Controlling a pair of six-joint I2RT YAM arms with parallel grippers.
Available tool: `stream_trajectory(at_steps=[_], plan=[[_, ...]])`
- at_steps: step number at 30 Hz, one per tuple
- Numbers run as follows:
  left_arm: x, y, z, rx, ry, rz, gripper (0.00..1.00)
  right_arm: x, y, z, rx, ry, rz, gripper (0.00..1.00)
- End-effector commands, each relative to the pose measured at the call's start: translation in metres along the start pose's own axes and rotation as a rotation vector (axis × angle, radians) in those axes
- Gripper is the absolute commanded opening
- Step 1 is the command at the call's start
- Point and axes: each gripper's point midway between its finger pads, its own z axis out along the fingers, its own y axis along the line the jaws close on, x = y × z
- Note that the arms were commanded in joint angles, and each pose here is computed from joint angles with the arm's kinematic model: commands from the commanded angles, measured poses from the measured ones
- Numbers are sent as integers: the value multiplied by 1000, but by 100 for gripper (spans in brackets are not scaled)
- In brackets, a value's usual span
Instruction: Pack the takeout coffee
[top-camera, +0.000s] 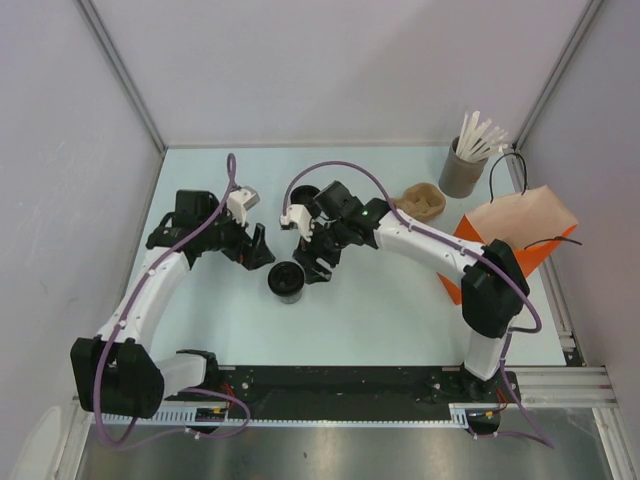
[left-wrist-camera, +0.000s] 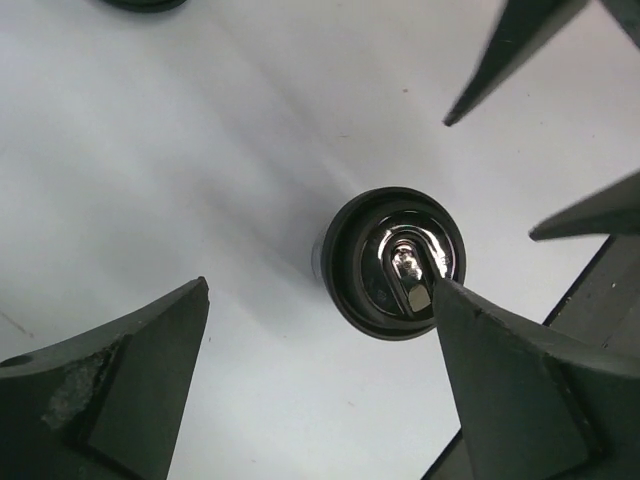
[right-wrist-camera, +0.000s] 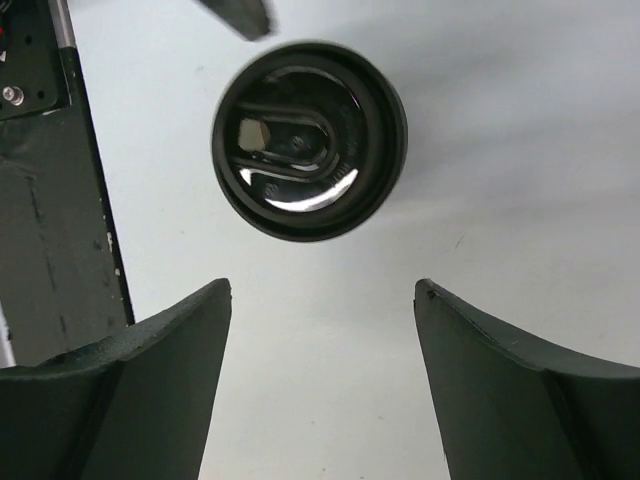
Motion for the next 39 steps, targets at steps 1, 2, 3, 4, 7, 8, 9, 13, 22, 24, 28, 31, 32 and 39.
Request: stream_trajectory(at_steps=[1,2,3,4,7,8,9,13,22,24,28,31,32,39], plan=[[-13,11,-12,-36,-50,-5,100,-50,-3,-27,169,-100,-194,78],[-14,14,-14,-49,-54,-4,100,-50,-5,-27,186,-90,-196,78],[-15,17,-16,-66,-56,-1,100,-50,-2,-27,180,-81,-198,78],[-19,20,-19,-82,-61,4,100,-52,-1,-26,181,-81,-201,77],[-28,36,-32,-159,-82,-12,100,-55,6,-19,179,-68,-214,72],[-32,38,-35,-167,-91,-21,100,-59,6,-19,192,-67,-227,71],[-36,47,-41,-199,-110,-46,100,-59,14,-12,179,-54,-240,70],[-50,69,-63,-288,-162,-100,100,-67,22,5,183,-36,-260,66],[-63,88,-92,-425,-225,-128,100,-70,28,29,191,-5,-265,60],[-65,88,-93,-430,-236,-135,100,-67,33,32,179,5,-267,59],[-61,91,-91,-430,-233,-152,100,-62,38,35,174,20,-277,58],[-59,92,-93,-437,-238,-160,100,-59,40,39,171,30,-282,57],[-60,92,-93,-439,-245,-156,100,-58,40,42,169,34,-281,57],[-58,89,-94,-437,-256,-148,100,-52,42,54,154,55,-278,55]])
